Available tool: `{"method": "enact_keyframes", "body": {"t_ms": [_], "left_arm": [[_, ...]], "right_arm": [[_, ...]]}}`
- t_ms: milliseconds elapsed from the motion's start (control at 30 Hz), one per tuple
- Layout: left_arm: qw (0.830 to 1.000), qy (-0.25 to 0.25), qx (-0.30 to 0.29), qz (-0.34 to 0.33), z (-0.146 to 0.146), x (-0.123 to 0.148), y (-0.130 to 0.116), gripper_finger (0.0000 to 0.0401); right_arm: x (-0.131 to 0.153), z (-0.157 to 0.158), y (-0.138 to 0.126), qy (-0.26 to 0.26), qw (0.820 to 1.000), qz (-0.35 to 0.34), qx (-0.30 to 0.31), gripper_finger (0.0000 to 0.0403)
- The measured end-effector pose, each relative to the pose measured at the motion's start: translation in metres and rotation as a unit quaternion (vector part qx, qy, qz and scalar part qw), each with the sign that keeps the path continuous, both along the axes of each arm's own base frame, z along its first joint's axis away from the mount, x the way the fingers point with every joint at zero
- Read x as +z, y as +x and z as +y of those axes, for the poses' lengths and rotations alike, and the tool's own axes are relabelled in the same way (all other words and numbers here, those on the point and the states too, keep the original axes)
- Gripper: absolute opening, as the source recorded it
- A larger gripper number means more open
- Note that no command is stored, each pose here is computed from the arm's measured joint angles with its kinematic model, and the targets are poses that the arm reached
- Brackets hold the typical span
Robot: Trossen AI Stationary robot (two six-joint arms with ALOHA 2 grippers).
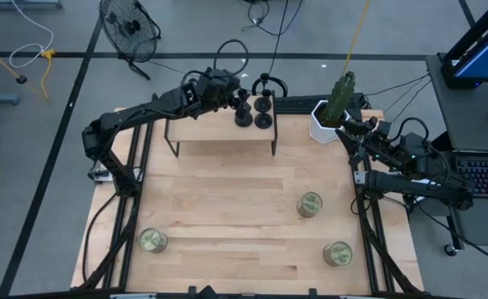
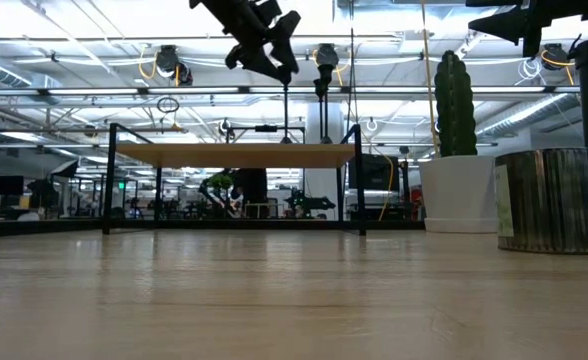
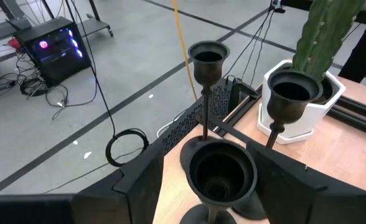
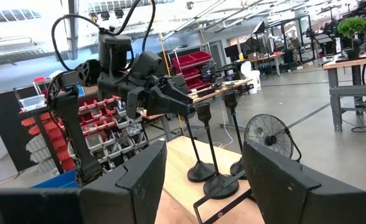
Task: Pick & Place candle stick holders
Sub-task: Put the candle holder on the shelf, then put the left scented candle on the shelf
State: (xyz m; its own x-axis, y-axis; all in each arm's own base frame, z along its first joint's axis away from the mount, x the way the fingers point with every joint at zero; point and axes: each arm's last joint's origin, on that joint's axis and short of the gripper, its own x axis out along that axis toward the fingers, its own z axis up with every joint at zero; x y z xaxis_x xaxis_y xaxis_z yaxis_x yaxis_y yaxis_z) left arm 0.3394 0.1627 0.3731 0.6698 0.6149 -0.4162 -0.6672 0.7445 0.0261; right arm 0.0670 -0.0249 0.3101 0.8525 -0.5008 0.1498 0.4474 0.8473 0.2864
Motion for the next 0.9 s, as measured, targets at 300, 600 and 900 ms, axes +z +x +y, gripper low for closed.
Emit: {"method": "enact_keyframes", "body": {"t_ms": [300,600,900], "left_arm": [[1.0,0.021,-0.006,-0.017,0.0,0.005,0.002,0.0286],[0.998,0.048,0.003,-0.029,-0.001,0.013,0.0,0.0318],[0.993,0.082,0.003,-0.082,-0.008,0.042,-0.016,0.032]], "right_arm": [[0.0,0.0,0.0,0.0,1.0,0.0,0.0,0.0208],[0.0,0.0,0.0,0.0,1.0,0.0,0.0,0.0208],[0.0,0.0,0.0,-0.001,1.0,0.001,0.0,0.0208]]}}
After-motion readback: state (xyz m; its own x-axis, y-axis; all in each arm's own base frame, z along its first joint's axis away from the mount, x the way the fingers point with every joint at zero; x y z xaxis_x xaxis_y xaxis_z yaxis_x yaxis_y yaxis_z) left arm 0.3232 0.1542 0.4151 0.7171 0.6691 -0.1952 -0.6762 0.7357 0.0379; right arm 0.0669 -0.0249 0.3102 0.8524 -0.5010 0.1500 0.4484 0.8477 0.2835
